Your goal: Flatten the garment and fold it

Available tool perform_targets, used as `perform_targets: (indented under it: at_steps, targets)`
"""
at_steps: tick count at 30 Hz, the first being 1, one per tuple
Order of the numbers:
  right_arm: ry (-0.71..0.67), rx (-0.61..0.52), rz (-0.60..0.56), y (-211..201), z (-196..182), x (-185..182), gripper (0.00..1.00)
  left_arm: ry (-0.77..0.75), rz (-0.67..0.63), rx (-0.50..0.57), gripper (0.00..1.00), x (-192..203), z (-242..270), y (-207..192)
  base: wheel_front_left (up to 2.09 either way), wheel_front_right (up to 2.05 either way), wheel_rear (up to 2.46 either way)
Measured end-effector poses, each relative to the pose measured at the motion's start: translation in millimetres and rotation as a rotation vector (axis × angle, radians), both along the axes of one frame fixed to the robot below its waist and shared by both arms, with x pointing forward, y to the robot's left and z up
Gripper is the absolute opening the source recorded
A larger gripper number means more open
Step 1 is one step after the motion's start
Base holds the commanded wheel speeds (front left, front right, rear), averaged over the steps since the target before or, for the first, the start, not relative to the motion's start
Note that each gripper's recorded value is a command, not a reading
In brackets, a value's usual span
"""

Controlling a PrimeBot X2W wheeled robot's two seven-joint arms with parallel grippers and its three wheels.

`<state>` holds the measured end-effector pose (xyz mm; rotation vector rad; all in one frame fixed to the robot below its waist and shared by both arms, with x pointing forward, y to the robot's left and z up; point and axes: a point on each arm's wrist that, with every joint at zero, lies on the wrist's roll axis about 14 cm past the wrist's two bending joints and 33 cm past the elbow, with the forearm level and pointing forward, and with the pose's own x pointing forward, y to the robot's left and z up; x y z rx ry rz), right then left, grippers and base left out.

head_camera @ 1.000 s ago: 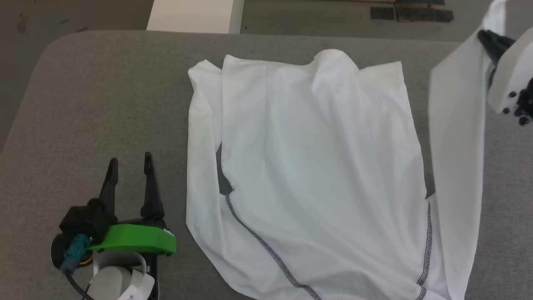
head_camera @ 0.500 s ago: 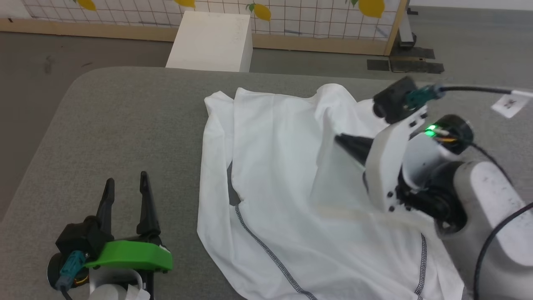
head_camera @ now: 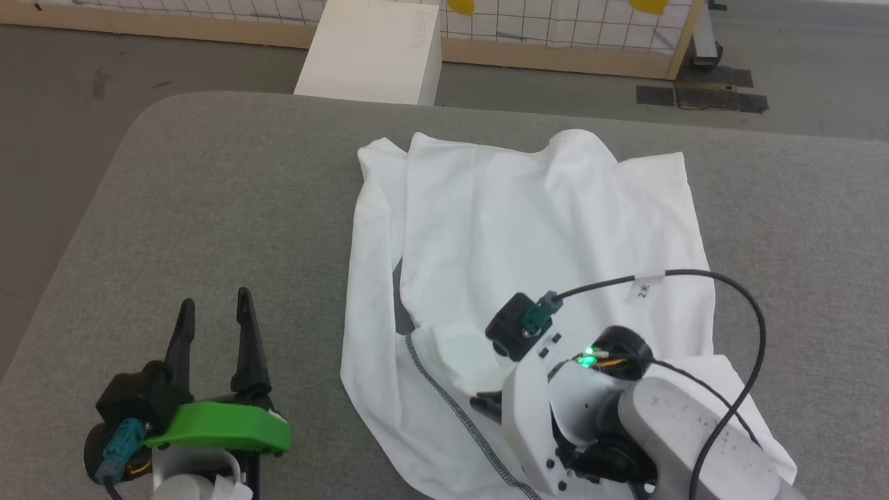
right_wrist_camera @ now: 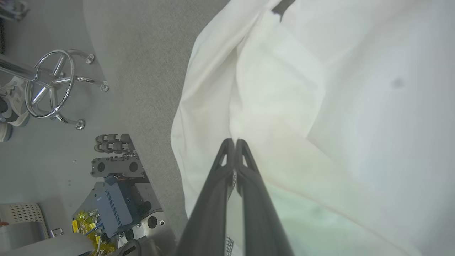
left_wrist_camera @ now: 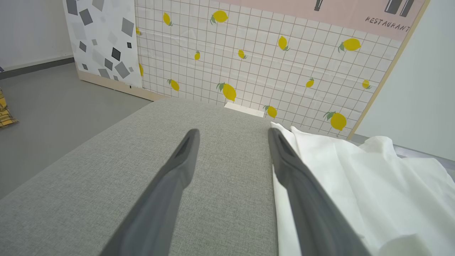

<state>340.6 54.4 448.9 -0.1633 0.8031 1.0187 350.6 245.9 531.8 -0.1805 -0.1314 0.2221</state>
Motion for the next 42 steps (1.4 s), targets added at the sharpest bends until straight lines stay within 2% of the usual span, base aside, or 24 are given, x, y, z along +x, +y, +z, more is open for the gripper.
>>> perform_targets:
  at_steps: [6, 7, 8, 9, 11, 12, 15, 19, 23, 26, 29, 35, 42]
  targets:
    - [0.068, -0.024, 0.035, 4, -25, -21, 0.00, 0.011, -0.004, -0.019, 1.00, 2, -5, -2, 0.00, 0.00, 0.00]
    - [0.071, -0.021, 0.031, 3, -26, -21, 0.15, 0.012, -0.006, -0.020, 1.00, 2, -5, -2, 0.00, 0.00, 0.00]
    - [0.074, -0.008, 0.026, 4, -25, -21, 0.48, 0.013, -0.007, -0.020, 1.00, 2, -5, -3, 0.00, 0.00, 0.00]
    - [0.071, 0.013, 0.018, 6, -22, -19, 1.00, 0.014, -0.008, -0.021, 1.00, 2, -5, -3, 0.00, 0.00, 0.00]
    - [0.041, 0.154, -0.052, 12, 7, -3, 1.00, 0.011, -0.014, -0.020, 1.00, 2, -4, -5, 0.00, 0.00, 0.00]
    - [-0.017, 0.277, -0.132, 7, 41, 18, 1.00, 0.007, -0.018, -0.020, 1.00, 2, -2, -6, 0.00, 0.00, 0.00]
    - [-0.110, 0.386, -0.260, -17, 77, 49, 1.00, 0.001, -0.031, -0.023, 1.00, 3, 1, -9, 0.00, 0.00, 0.00]
    - [-0.237, 0.479, -0.507, -83, 106, 87, 1.00, -0.001, -0.054, -0.026, 1.00, 3, 3, -16, 0.00, 0.00, 0.00]
    - [-0.351, 0.480, -0.747, -160, 114, 107, 1.00, -0.002, -0.076, -0.028, 1.00, 5, 4, -22, 0.00, 0.00, 0.00]
    - [-0.397, 0.447, -0.881, -206, 110, 109, 1.00, 0.000, -0.086, -0.030, 1.00, 7, 3, -26, 0.00, 0.00, 0.00]
    - [-0.403, 0.414, -0.972, -235, 101, 105, 1.00, 0.009, -0.095, -0.037, 1.00, 9, 1, -28, 0.00, 0.00, 0.00]
    - [-0.394, 0.368, -1.063, -260, 89, 103, 1.00, 0.076, -0.126, -0.051, 1.00, 25, -13, -36, 0.00, 0.00, 0.00]
    - [-0.392, 0.321, -1.082, -272, 82, 121, 1.00, 0.178, -0.192, -0.076, 1.00, 113, -4, -44, 0.00, 0.00, 0.00]
